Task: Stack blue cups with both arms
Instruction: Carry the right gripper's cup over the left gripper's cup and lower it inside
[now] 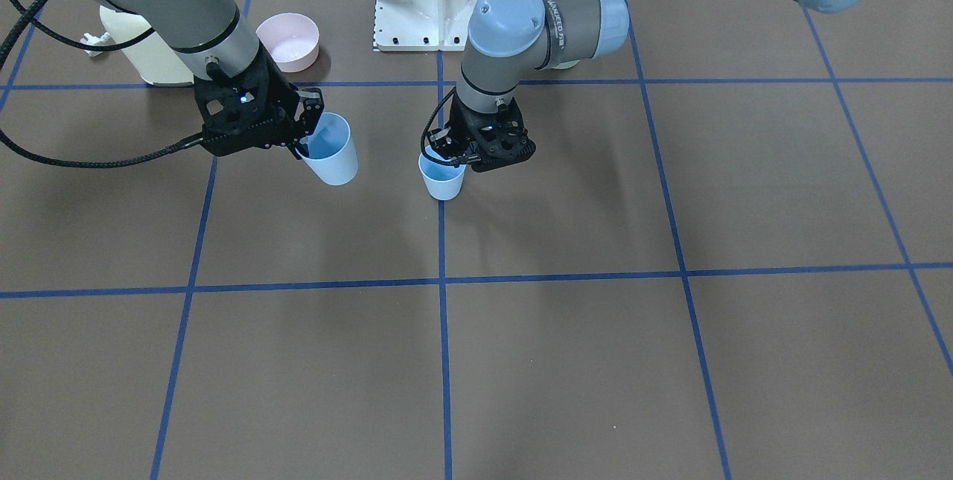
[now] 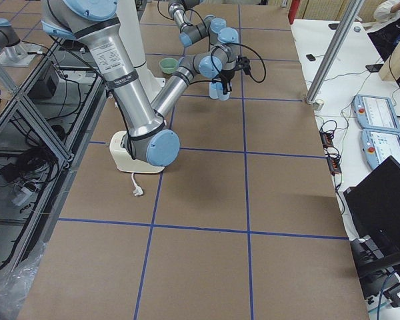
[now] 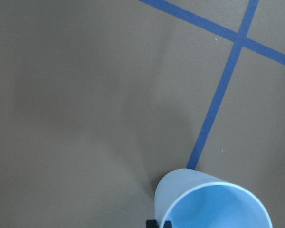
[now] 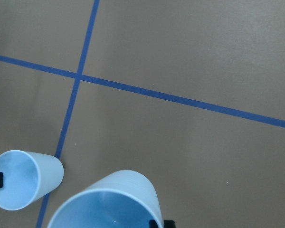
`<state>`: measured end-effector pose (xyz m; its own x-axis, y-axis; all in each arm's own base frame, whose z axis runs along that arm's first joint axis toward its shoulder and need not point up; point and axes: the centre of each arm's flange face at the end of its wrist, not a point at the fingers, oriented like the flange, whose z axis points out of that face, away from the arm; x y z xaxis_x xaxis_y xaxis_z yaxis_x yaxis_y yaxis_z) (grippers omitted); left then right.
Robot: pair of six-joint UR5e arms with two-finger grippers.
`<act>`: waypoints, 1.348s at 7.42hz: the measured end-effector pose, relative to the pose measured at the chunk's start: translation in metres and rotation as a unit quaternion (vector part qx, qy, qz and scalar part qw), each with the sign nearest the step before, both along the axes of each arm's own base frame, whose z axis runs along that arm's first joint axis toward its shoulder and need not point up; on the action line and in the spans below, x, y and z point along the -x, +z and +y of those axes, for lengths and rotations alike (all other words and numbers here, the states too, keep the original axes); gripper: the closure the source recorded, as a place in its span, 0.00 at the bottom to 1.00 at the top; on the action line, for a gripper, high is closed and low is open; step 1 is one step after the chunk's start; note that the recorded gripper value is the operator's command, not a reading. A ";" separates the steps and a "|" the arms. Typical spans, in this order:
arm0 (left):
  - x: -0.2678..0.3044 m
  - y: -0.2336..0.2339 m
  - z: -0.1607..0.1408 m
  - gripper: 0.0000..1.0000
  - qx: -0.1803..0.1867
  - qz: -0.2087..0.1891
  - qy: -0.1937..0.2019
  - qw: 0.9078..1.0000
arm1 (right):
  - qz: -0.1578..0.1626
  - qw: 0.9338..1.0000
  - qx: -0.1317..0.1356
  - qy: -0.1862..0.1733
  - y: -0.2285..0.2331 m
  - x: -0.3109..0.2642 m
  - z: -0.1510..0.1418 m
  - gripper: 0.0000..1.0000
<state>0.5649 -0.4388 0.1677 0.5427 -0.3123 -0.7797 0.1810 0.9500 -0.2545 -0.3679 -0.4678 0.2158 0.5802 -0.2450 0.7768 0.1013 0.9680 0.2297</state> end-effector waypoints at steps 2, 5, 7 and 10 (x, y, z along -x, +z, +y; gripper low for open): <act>0.017 -0.012 0.004 0.01 -0.011 0.014 0.000 1.000 | -0.009 1.000 0.007 0.002 -0.019 0.024 0.018 1.00; 0.087 0.011 0.005 0.01 -0.066 0.005 0.037 0.997 | -0.020 1.000 0.009 0.003 -0.052 0.067 0.046 1.00; 0.121 0.030 0.004 0.01 -0.100 -0.005 0.054 0.993 | -0.011 1.000 0.003 0.002 -0.063 0.099 0.047 1.00; 0.129 0.039 0.003 0.01 -0.106 -0.011 0.058 0.993 | 0.005 1.000 -0.006 -0.009 -0.062 0.125 0.042 1.00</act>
<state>0.4364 -0.4363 0.2064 0.5829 -0.0777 -0.8088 0.0711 0.9965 -0.0446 -0.4926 -0.4256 0.1537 0.5835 -0.2654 0.7675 0.1212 0.9630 0.2409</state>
